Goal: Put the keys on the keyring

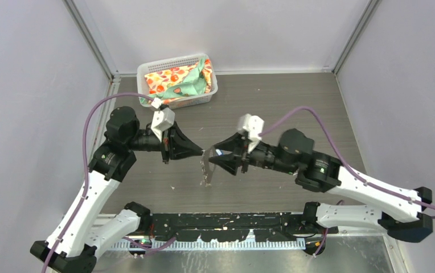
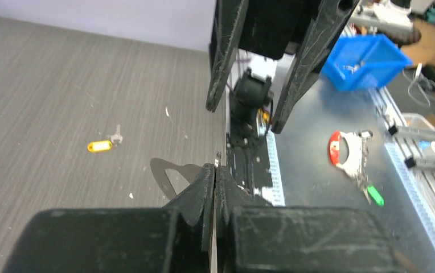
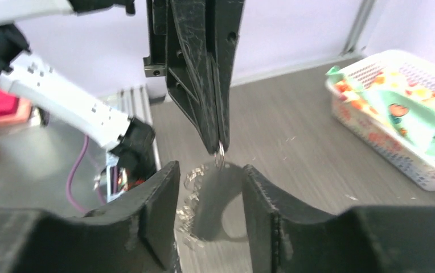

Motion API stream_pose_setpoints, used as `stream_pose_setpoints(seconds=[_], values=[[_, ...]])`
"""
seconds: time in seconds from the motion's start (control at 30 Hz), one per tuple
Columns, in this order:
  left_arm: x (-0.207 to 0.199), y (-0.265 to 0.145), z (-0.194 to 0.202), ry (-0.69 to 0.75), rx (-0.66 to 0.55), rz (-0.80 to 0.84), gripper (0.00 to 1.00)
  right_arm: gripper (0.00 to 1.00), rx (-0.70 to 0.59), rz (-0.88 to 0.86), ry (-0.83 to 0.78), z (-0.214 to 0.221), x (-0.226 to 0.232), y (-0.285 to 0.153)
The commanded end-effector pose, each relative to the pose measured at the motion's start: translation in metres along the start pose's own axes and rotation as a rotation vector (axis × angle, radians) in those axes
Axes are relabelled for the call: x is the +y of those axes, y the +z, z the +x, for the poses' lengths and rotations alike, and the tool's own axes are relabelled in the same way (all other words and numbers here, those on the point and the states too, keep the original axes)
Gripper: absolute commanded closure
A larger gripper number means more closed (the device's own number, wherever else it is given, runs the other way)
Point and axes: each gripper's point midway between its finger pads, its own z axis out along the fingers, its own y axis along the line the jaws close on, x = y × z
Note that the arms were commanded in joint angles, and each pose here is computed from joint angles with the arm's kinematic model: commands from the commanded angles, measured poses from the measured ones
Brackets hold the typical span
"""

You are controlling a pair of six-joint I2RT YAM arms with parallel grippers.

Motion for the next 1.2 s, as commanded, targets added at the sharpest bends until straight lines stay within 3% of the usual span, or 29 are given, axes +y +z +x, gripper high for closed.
stream_pose_setpoints(seconds=[0.0, 0.43, 0.83, 1.0, 1.17], values=[[-0.002, -0.002, -0.061, 0.007, -0.166, -0.046, 1.00, 0.48, -0.393, 0.160, 0.076, -0.067, -0.024, -0.030], [-0.010, -0.004, -0.102, 0.077, -0.260, -0.016, 1.00, 0.48, -0.420, 0.047, 0.083, -0.076, -0.006, -0.017], [-0.025, -0.003, -0.102, 0.087, -0.249, 0.051, 1.00, 0.55, -0.459, 0.046, 0.081, -0.084, -0.007, -0.012], [-0.025, -0.003, -0.103, 0.093, -0.255, 0.050, 1.00, 0.62, -0.437, 0.016, 0.074, -0.084, -0.002, -0.008], [-0.027, -0.003, -0.106, 0.103, -0.258, 0.054, 1.00, 0.98, -0.408, 0.029, 0.062, -0.079, -0.004, -0.006]])
